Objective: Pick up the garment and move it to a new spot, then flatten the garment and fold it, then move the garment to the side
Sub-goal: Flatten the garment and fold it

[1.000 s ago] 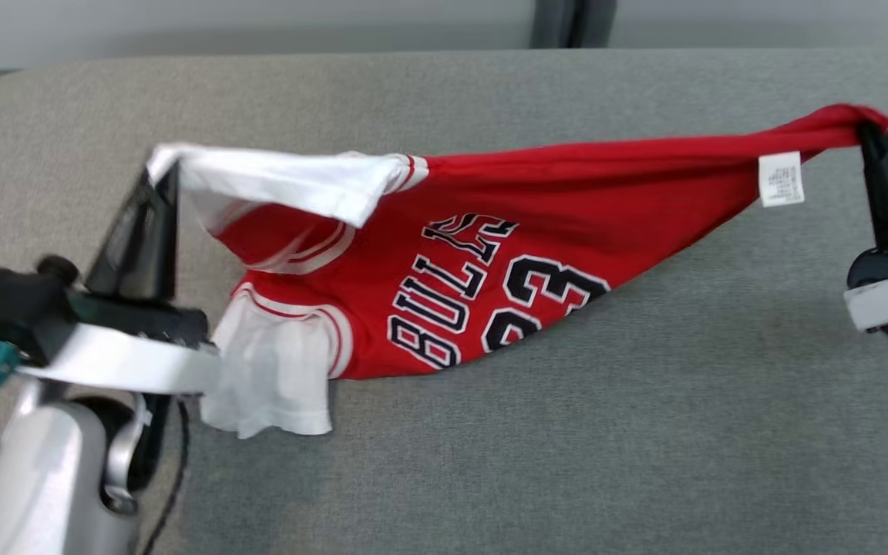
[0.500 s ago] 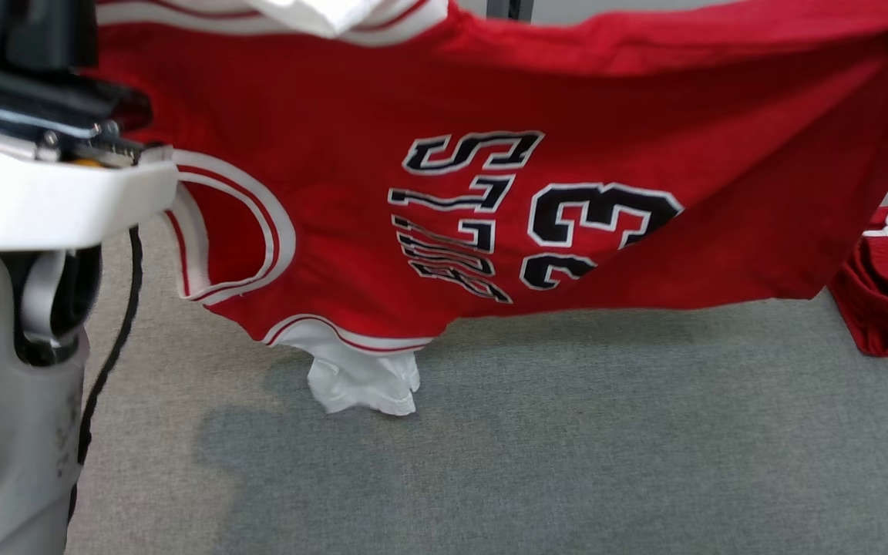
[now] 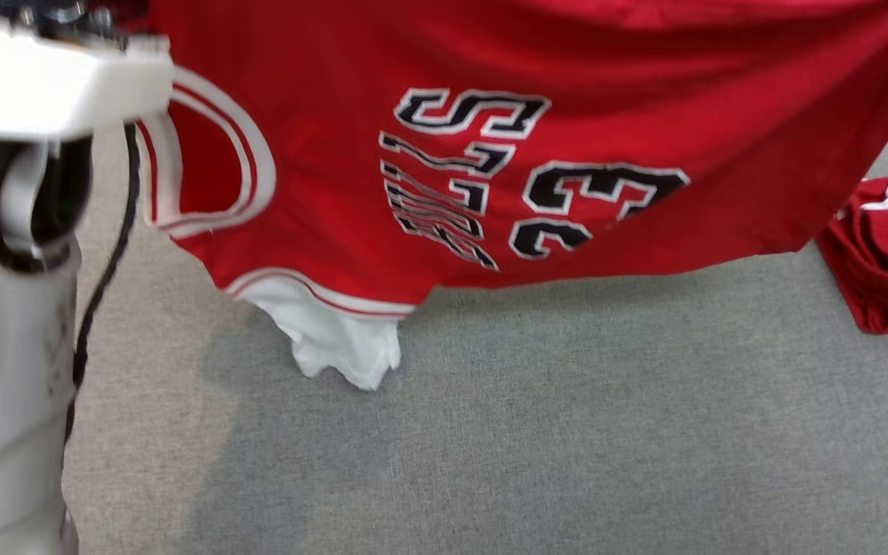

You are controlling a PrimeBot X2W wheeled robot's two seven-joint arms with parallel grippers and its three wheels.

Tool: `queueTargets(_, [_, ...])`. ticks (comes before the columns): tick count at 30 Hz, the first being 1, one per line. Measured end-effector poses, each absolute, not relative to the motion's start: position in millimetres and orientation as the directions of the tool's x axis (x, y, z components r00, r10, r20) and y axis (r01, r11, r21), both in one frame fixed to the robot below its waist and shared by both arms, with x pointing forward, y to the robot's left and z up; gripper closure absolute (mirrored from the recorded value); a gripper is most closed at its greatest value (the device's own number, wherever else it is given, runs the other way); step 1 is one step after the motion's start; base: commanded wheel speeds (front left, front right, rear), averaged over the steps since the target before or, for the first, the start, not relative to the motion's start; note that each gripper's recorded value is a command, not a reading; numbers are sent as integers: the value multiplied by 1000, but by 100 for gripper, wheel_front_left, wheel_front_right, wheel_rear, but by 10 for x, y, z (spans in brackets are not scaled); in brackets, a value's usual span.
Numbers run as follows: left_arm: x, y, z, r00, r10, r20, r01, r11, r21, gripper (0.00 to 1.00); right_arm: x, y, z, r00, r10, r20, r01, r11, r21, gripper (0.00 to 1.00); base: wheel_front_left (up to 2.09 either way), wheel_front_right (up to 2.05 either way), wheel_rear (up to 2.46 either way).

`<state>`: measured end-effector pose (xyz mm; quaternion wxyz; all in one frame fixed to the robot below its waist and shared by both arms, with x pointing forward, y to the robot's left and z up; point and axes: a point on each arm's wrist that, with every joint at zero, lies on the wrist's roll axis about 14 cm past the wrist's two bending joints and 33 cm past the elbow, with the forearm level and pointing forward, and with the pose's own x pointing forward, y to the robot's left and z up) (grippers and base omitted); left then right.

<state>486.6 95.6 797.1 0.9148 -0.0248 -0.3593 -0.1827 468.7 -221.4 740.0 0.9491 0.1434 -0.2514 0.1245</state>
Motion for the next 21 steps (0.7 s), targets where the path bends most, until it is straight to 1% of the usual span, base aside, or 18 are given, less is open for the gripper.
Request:
queueTargets(4, [5209,799,7946,665,-366,651,403,910,99,100,5045,-2197,7274,866,168,471,-314,916,250,100,0,0,0])
queueTargets(7, [5456,701,7973,651,-392,650,418,900,125,100,5314,-2154,7311,862,170,477,-326,906,268,100,0,0,0])
queueTargets(11, [5807,623,7970,653,-404,641,413,899,146,100,5639,-2067,7421,843,154,515,-344,890,298,100,0,0,0])
queueTargets(16, [6095,593,8204,628,-381,679,396,907,142,100,5891,-1935,7658,793,124,597,-362,884,297,100,0,0,0])
queueTargets(18, [6220,592,8185,650,-368,665,393,912,121,100,5982,-1915,7636,798,109,593,-351,884,309,100,0,0,0])
queueTargets(21, [6406,616,8056,702,-354,618,385,919,89,100,6130,-1835,7468,833,107,543,-334,880,339,100,0,0,0])
